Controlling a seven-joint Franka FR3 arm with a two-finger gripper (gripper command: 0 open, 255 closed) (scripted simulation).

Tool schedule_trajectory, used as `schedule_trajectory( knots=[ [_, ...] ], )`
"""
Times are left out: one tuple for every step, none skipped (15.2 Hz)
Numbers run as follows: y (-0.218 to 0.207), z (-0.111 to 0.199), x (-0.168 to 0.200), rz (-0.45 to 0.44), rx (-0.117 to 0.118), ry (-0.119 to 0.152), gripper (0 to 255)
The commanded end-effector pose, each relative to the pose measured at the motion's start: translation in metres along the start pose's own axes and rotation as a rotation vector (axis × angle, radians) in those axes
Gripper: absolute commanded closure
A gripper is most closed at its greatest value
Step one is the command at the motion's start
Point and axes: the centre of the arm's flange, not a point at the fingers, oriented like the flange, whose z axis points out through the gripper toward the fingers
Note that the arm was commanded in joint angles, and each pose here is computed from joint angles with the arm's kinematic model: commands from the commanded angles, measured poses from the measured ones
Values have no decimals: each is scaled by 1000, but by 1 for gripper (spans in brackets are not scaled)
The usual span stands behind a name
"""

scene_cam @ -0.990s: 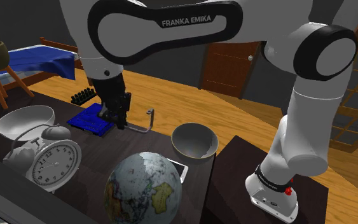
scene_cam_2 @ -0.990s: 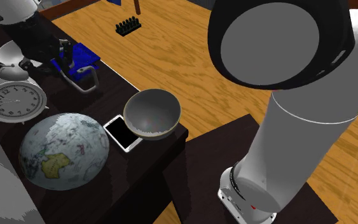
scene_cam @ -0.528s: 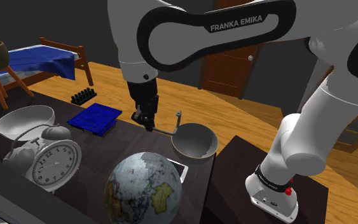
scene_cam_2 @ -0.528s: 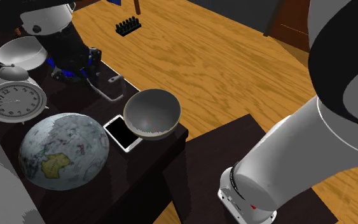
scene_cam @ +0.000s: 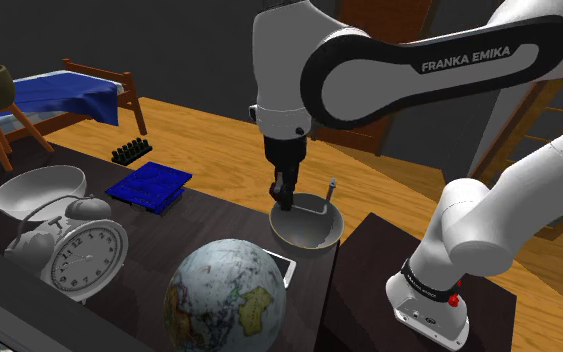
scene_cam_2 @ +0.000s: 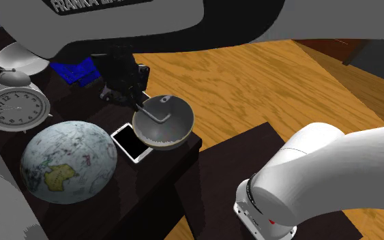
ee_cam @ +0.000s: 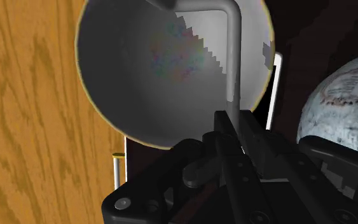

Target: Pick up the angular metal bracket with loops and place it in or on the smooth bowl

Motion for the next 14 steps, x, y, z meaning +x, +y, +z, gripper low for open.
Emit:
schedule_trajectory(
  knots=[
    [10,6,-24,0,1,0,255],
    [10,11,-24,0,1,0,255],
    [10,17,-23,0,1,0,255],
    [10,22,-22,0,1,0,255],
    [10,27,-22,0,1,0,255],
    [10,32,-21,0,1,0,255],
    [10,38,-20,0,1,0,255],
    [10,43,-20,0,1,0,255],
    [10,48,-19,0,1,0,255],
    [10,55,-18,0,1,0,255],
    [10,55,-18,0,1,0,255],
    [10,55,-18,0,1,0,255],
    [10,55,-18,0,1,0,255],
    [10,55,-18,0,1,0,255]
  ],
)
